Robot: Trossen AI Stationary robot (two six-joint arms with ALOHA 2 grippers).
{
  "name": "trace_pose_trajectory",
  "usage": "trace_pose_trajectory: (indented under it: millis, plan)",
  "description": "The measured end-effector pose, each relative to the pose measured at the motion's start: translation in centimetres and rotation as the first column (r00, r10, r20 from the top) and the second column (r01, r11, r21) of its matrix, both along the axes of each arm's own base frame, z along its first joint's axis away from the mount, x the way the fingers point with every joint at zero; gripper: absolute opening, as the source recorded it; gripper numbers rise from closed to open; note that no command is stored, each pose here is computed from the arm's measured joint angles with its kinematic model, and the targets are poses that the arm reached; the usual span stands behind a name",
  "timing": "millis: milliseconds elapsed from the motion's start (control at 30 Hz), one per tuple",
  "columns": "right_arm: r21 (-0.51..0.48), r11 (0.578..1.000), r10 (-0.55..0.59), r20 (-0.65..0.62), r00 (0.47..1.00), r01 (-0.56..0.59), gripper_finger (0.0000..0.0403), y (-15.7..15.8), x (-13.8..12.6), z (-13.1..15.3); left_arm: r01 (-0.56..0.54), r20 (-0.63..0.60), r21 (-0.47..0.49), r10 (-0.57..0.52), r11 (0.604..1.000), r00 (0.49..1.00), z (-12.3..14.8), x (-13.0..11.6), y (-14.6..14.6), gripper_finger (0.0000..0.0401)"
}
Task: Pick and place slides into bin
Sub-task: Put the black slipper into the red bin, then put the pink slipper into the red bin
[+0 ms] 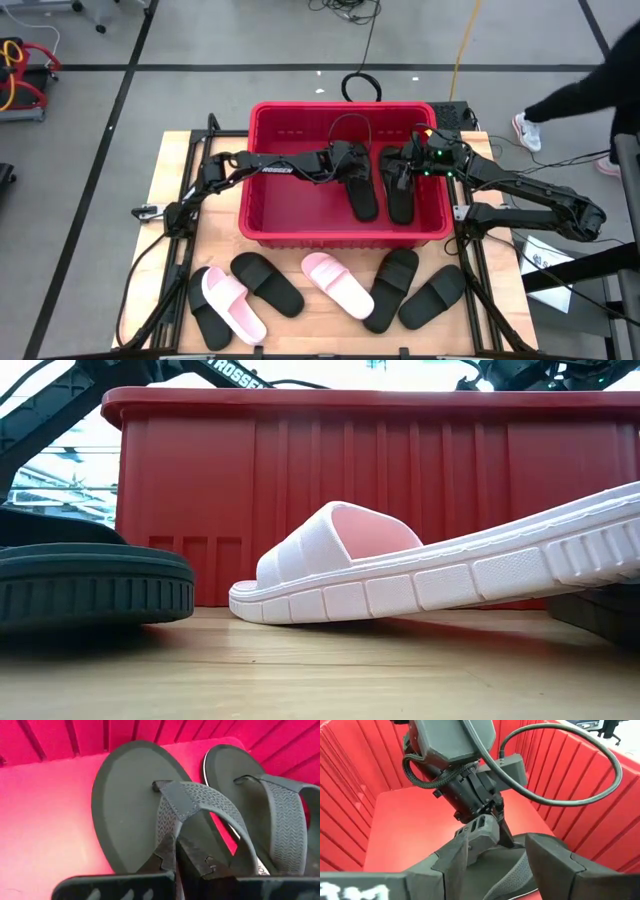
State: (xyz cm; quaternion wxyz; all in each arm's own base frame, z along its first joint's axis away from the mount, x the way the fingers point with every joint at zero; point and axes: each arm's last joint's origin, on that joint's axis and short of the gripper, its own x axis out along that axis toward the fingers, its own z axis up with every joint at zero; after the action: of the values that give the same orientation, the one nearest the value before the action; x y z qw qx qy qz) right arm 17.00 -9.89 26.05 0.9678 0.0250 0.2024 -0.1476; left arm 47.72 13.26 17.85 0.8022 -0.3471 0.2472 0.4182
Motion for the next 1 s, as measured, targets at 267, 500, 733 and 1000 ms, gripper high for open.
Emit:
trace_pose_trajectory:
  millis: [267,500,733,1000]
  plan:
    - [0.0,1.0,0.0,0.0,1.0,0.0,0.0186,0.0,0.0,0.0,0.072,0.036,0.012,-0.073,0.997,0.997,0.3,0.4,0.2,0.0012]
    - [-0.001,1.0,-0.001,0.0,1.0,0.001,0.0185,0.0,0.0,0.0,0.048,0.041,0.02,-0.049,0.999,0.998,0.3,0.4,0.4,0.0042]
    - [-0.001,1.0,-0.001,0.0,1.0,0.001,0.0186,0.0,0.0,0.0,0.045,0.042,0.017,-0.046,0.999,0.998,0.3,0.3,0.5,0.0101]
    - [-0.001,1.0,-0.001,0.0,1.0,0.001,0.0183,0.0,0.0,0.0,0.169,-0.008,0.041,-0.169,0.985,0.986,0.5,0.0,1.6,0.0148]
